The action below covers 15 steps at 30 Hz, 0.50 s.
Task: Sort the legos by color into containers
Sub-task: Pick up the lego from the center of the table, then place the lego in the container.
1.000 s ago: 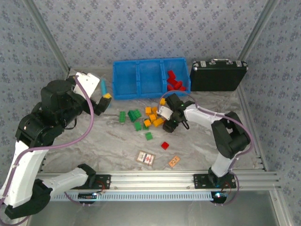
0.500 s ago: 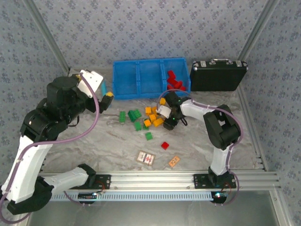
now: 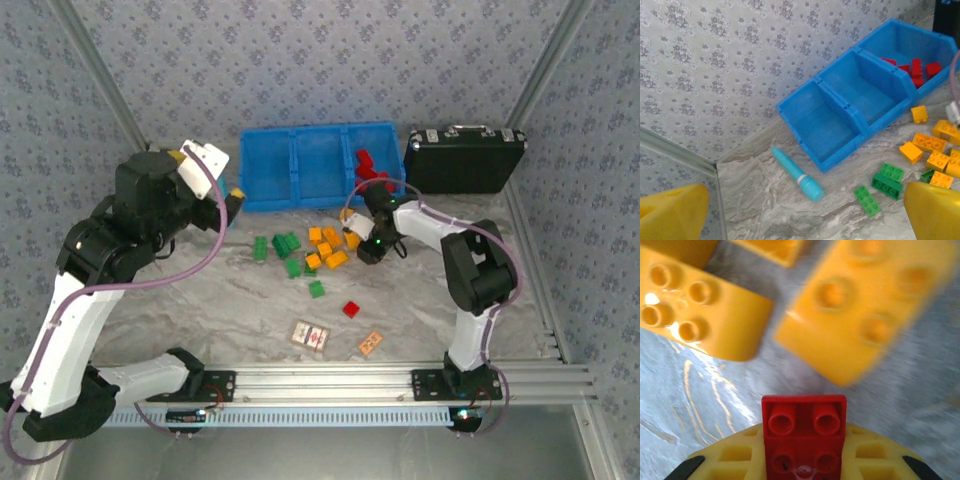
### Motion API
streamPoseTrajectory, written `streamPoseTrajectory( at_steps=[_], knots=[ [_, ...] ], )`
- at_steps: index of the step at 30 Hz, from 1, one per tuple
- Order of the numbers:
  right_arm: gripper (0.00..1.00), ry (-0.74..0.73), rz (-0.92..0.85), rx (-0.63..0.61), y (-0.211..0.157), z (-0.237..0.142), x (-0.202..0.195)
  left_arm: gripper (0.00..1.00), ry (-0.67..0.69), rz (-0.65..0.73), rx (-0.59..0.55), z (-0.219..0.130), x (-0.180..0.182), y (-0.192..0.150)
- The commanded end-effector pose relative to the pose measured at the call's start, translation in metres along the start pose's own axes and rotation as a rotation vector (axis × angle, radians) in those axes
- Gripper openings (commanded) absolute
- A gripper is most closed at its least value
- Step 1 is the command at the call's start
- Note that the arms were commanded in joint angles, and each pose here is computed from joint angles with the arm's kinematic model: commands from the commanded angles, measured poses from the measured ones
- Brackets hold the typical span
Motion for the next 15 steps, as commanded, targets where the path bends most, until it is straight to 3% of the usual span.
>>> streamPoseTrajectory(
  at_steps=[1,6,12,15],
  knots=[
    [0.16,-0.086,0.056,-0.147,0.03,-0.052,-0.03,1.0,0.065,0.02,0.009,0.003,0.011,0.003],
    [0.15,-0.251,0.14,-0.278,0.073,-0.076,-0.093,1.0,0.065,0.062,0.007,0.013,0.007,-0.001],
    [0.14,-0.468,0.274,-0.312,0.124,-0.064,-0.168,1.0,0.076,0.073,0.056,0.029,0.008,-0.007],
    [0.15,-0.492,0.328,-0.352,0.146,-0.052,-0.19,1.0,0.072,0.074,0.066,0.034,0.008,-0.007]
  ],
)
Point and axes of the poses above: each hand's point on the last joint's axis, 136 mm out from that joint toward the fingers, its own z axis out along the fingers, its own x axis along the line the jaws close on, y = z × x, the point moved 3 cm from there along -z, back along the fingers, and after that the axes turned 6 degrees about z, right-handed, at the moved point
